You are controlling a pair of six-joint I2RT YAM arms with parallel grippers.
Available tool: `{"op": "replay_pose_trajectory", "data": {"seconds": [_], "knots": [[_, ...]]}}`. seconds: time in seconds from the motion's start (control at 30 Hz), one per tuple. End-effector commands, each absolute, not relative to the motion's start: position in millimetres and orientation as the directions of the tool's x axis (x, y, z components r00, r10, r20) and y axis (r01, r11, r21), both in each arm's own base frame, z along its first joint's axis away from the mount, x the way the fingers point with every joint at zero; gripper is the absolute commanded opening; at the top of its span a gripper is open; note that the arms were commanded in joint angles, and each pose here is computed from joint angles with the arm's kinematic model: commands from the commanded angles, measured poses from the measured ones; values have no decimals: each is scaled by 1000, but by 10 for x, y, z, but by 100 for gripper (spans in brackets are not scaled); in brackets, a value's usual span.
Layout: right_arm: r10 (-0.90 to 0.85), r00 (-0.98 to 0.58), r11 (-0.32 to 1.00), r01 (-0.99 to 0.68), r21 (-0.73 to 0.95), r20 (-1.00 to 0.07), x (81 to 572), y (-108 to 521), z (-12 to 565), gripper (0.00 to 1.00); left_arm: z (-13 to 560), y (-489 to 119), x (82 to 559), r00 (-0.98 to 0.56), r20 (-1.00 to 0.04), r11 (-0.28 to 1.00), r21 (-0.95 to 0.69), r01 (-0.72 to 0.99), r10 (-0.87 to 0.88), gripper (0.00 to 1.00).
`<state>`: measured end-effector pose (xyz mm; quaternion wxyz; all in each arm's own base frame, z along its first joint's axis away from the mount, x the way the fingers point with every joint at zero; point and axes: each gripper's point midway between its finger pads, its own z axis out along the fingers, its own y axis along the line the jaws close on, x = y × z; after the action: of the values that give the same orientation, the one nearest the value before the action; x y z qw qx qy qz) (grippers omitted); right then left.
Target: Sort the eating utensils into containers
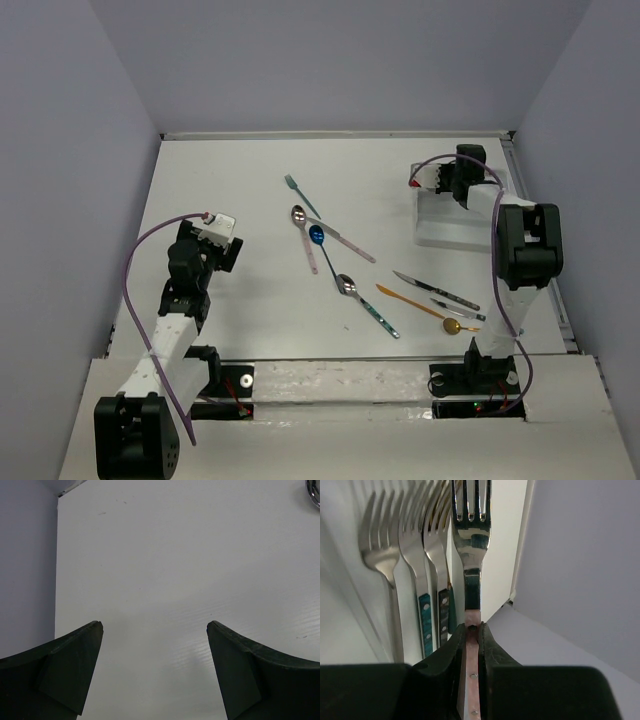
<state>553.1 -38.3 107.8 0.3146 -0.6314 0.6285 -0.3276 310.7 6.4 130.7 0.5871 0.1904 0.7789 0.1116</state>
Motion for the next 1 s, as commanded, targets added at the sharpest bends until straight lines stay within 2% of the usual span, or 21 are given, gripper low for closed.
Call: {"op": "replay_pose_trajectory", "data": {"seconds": [0.0,0.17,0.2,0.23,0.3,0.37,0.53,0.6,0.63,0.67,0.7,0.77,0.8,0.83,0.87,0.9,0.97], "knots": [[-999,-35,-8,-512,-859,30,5611,-654,1439,0,1459,95,3151,-180,-880,897,422,131,440,99],[-998,-38,-22,-548,-836,51,5523,-778,1267,0,1455,98,3157,-183,-879,897,422,131,440,99],[-998,-39,-20,-549,-836,50,5529,-778,1260,4,1444,101,3155,-187,-878,897,422,131,440,99],[-998,-43,-16,-551,-834,47,5533,-781,1244,13,1442,108,3152,-188,-876,895,426,129,444,99],[-998,-59,14,-537,-844,21,5582,-782,1285,45,1444,123,3154,-190,-876,896,427,122,443,99],[-998,-67,27,-503,-864,8,5630,-785,1389,58,1445,119,3153,-187,-876,895,428,123,445,99],[-993,-39,116,-304,-946,-109,5738,-676,1984,67,1454,126,3152,-186,-877,896,427,118,443,99],[-979,-10,200,-226,-953,-203,5746,-598,2240,69,1453,126,3146,-185,-877,896,428,118,443,99],[-956,40,277,-194,-941,-290,5720,-412,2427,70,1453,126,3146,-185,-877,896,428,118,443,99],[-954,72,276,-162,-948,-290,5706,-371,2583,70,1454,126,3144,-184,-878,896,428,117,443,99],[-910,114,384,-135,-913,-400,5688,-186,2734,71,1453,121,3146,-184,-877,896,428,119,443,99],[-823,205,516,-118,-849,-529,5569,118,3107,73,1457,130,3146,-185,-878,897,427,114,441,99],[-716,199,638,-202,-743,-669,5498,385,3078,77,1460,133,3148,-184,-878,897,427,112,441,99],[-662,190,677,-264,-687,-725,5431,550,3100,77,1462,131,3144,-183,-879,898,427,111,440,99],[-590,230,701,-329,-633,-774,5330,774,3365,77,1467,140,3141,-183,-880,898,426,106,439,99],[-455,117,763,-460,-455,-883,5173,1073,3208,77,1478,146,3135,-179,-881,899,427,100,439,99],[-320,2,788,-555,-267,-948,4965,1399,3188,77,1478,150,3117,-175,-883,900,426,94,436,99]]}}
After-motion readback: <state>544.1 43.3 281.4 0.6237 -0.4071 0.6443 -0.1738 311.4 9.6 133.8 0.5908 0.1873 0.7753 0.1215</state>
